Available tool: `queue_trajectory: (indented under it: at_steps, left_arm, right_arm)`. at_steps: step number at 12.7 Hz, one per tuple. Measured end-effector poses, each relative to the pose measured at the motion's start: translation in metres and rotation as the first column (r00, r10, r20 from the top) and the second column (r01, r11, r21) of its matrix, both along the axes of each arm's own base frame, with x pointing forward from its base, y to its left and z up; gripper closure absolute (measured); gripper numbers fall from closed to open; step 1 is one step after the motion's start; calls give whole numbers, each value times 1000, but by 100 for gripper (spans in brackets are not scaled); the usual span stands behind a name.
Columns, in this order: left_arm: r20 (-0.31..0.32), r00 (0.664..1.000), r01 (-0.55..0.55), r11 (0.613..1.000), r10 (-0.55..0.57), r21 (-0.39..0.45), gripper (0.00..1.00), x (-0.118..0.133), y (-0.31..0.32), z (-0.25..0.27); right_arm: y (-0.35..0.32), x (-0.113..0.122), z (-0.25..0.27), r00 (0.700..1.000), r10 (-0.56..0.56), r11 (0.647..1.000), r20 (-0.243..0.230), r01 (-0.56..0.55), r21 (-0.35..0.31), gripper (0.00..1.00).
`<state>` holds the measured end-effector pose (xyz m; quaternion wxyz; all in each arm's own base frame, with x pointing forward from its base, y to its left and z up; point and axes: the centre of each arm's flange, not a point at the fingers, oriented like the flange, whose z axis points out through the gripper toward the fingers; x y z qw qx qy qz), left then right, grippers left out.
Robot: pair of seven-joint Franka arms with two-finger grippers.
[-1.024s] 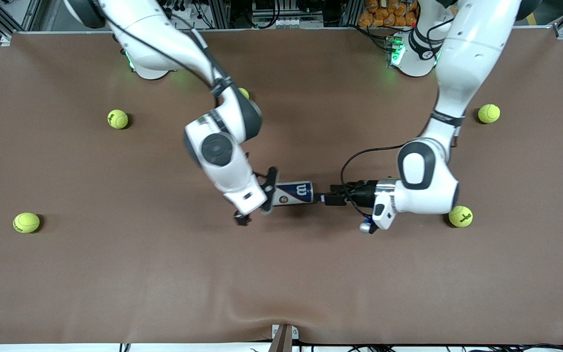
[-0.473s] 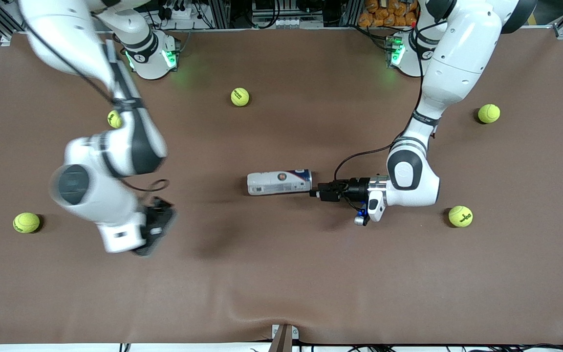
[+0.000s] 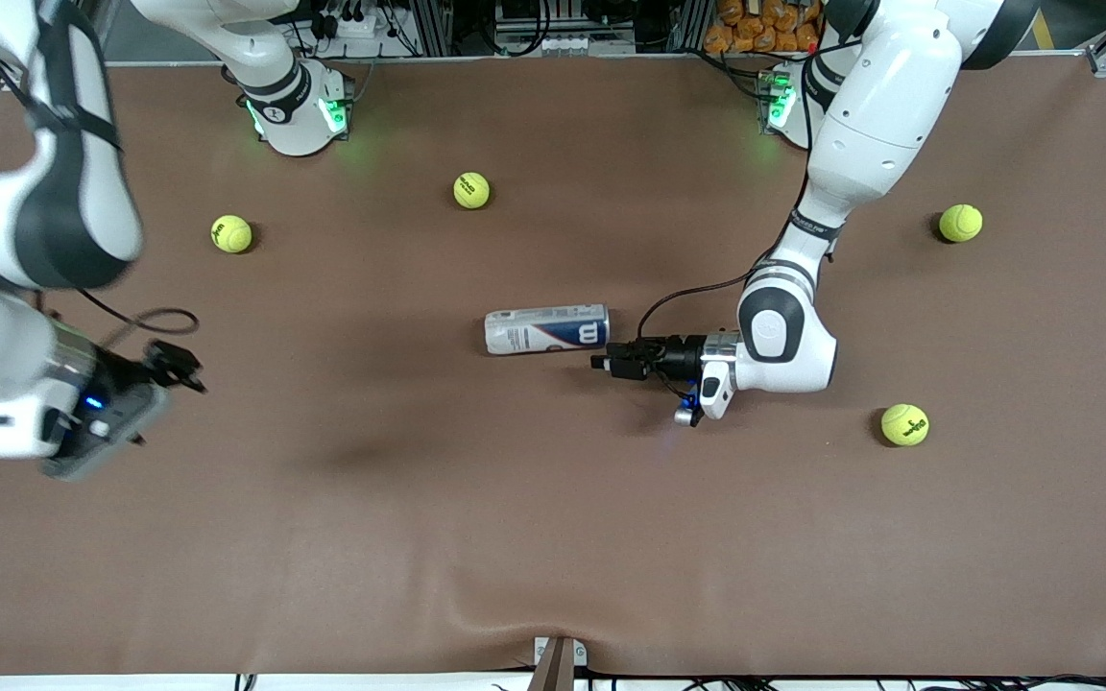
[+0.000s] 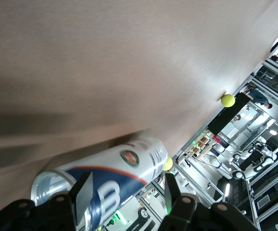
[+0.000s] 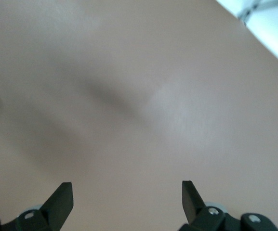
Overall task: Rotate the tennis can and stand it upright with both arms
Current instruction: 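Hold the can with the left gripper while the right arm withdraws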
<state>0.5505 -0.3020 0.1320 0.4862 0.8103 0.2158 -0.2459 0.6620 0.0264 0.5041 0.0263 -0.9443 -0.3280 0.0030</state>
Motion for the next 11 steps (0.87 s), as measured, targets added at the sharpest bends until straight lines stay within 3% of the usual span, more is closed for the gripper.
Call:
queue_trajectory:
  at_steps: [2, 4, 7, 9, 10, 11]
  left_arm:
    - [-10, 1000, -11, 1000, 11, 7, 32, -1, 8, -4]
    - [-23, 1000, -12, 1000, 12, 12, 30, -6, 12, -9]
    - [-50, 999, 1, 1000, 0, 21, 31, -23, 13, -18]
    - [-58, 998, -3, 1000, 4, 19, 35, -27, 13, -19]
    - [-60, 998, -21, 1000, 21, 8, 45, -26, 12, -18]
    - [-62, 997, -41, 999, 40, -5, 45, -24, 11, -16]
  right_arm:
    - [-17, -27, 35, 992, -121, 993, -41, 121, -3, 0]
    - [-36, -52, 62, 964, -254, 967, -74, 254, -9, 0]
    - [-63, -84, 90, 884, -450, 893, -129, 449, -38, 0]
    - [-72, -97, 105, 845, -520, 854, -128, 519, -44, 0]
    - [-72, -103, 113, 813, -568, 822, -129, 567, -53, 0]
    - [-72, -111, 122, 779, -613, 790, -130, 610, -67, 0]
